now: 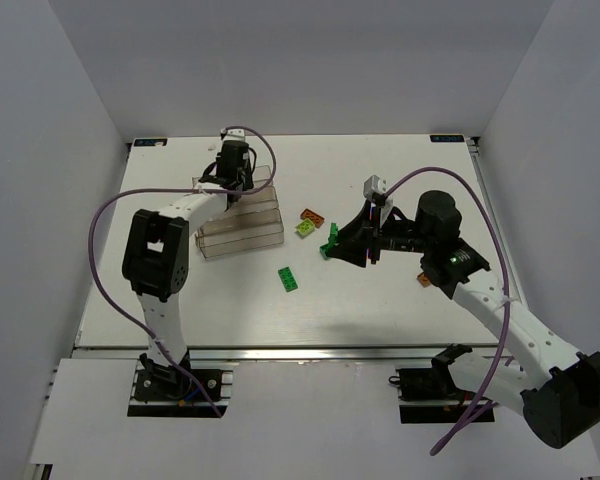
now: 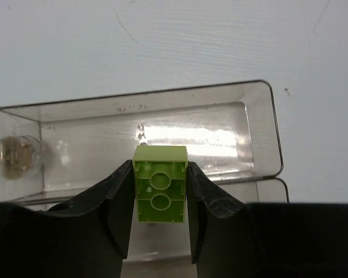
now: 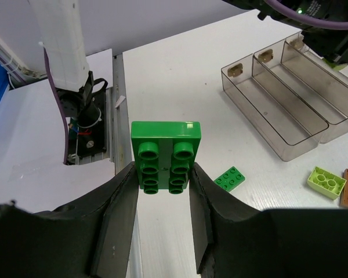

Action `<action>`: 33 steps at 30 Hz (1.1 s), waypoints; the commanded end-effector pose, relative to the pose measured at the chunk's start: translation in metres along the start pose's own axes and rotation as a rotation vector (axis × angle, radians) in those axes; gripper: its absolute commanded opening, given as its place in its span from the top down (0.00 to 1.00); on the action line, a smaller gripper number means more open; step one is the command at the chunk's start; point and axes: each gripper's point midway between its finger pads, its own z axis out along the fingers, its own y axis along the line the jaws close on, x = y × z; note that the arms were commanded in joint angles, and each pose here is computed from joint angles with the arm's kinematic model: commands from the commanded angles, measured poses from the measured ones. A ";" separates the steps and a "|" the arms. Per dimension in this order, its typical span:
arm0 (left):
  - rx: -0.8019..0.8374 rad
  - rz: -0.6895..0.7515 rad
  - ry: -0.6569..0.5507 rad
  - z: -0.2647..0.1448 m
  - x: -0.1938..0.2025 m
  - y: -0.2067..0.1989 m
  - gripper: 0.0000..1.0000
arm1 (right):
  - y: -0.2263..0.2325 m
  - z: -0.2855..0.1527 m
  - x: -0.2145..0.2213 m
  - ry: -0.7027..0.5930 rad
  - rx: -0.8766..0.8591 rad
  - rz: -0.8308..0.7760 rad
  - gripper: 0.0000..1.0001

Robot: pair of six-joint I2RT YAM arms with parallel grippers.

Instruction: Sort the legos into containers by color

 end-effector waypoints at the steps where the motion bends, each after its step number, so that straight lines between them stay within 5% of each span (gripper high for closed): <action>1: -0.033 -0.028 -0.132 -0.009 -0.058 0.004 1.00 | 0.007 -0.002 -0.017 -0.037 -0.008 -0.066 1.00; 19: -0.060 0.007 -0.036 0.026 -0.023 0.008 0.92 | 0.008 -0.003 -0.018 -0.044 -0.007 -0.078 1.00; 25: -0.059 -0.003 -0.026 0.026 -0.021 0.011 0.51 | 0.006 -0.002 -0.016 -0.038 -0.006 -0.074 1.00; 33: -0.023 -0.035 -0.035 0.016 -0.034 0.007 0.37 | 0.004 -0.001 -0.013 -0.027 -0.010 -0.063 1.00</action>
